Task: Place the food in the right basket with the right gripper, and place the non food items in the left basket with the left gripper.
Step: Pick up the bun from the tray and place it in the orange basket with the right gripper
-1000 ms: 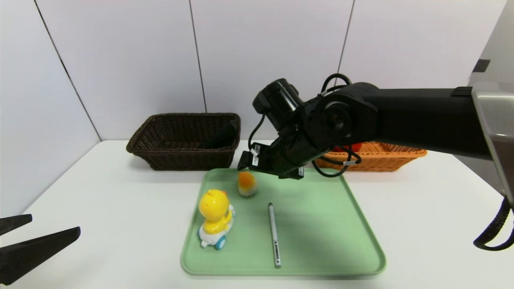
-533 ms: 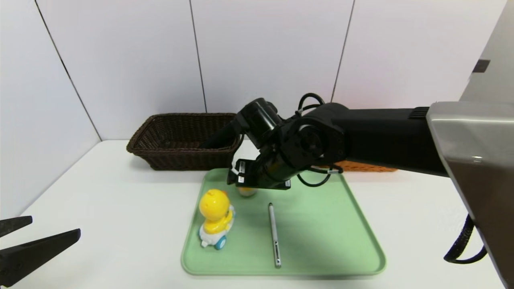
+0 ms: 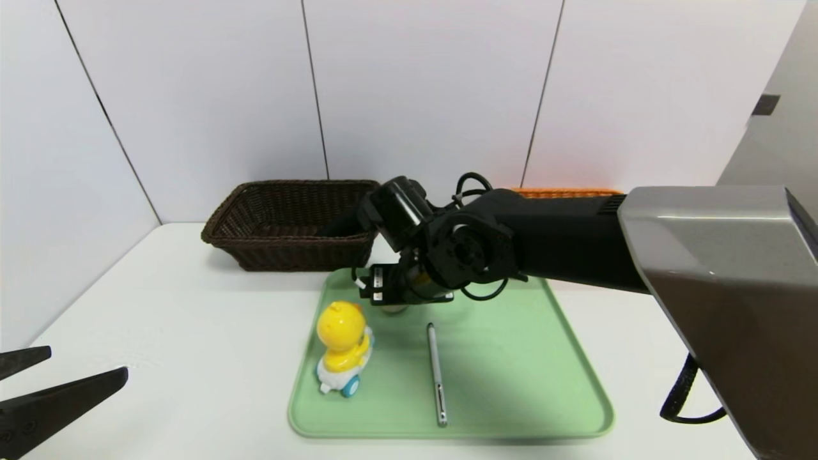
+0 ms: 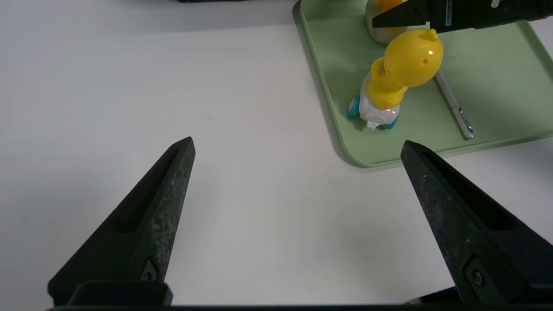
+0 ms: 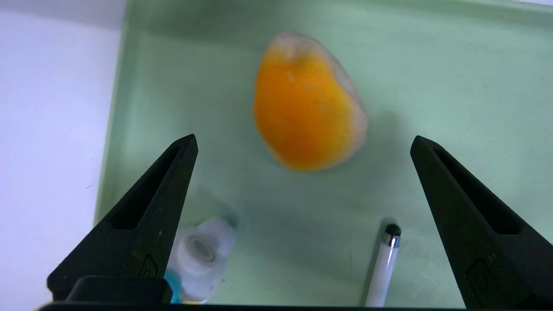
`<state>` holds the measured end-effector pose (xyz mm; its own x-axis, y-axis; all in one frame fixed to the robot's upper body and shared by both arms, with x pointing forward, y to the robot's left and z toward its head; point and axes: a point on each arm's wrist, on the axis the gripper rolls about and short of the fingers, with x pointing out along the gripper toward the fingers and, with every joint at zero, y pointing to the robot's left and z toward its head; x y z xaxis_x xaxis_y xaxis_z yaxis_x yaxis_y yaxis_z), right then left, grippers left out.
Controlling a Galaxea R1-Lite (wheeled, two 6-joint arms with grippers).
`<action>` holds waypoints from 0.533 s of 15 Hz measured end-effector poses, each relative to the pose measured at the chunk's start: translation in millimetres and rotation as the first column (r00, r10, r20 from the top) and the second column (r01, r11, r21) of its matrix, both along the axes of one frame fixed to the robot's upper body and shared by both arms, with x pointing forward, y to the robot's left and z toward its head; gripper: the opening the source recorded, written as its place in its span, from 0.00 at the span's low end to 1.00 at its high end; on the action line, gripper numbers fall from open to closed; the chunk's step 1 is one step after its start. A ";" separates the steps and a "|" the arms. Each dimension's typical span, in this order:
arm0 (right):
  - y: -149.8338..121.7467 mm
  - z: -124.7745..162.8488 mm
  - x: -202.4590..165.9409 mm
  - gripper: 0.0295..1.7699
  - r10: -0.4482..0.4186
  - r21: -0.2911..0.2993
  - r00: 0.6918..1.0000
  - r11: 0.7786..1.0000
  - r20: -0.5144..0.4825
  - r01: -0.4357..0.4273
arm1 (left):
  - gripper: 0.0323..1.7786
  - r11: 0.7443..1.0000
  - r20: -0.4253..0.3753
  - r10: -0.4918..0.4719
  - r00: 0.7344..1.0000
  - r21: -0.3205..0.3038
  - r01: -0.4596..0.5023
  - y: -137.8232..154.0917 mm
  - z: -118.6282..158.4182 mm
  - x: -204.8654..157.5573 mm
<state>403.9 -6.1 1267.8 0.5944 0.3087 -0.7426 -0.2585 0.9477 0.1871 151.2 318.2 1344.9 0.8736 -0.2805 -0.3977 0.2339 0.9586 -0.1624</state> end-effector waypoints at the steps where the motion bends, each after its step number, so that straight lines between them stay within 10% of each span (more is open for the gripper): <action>1: 1.2 -2.3 1.0 0.96 0.003 -0.002 1.000 1.000 0.003 -0.003 | 0.95 1.000 -0.001 0.000 1.000 0.000 0.000 0.0 -0.7 -0.1; 8: 6.6 -18.7 11.2 0.96 0.013 -0.037 0.999 0.999 0.043 -0.011 | 0.95 1.000 -0.004 -0.001 1.000 0.002 0.001 0.1 -1.8 -0.4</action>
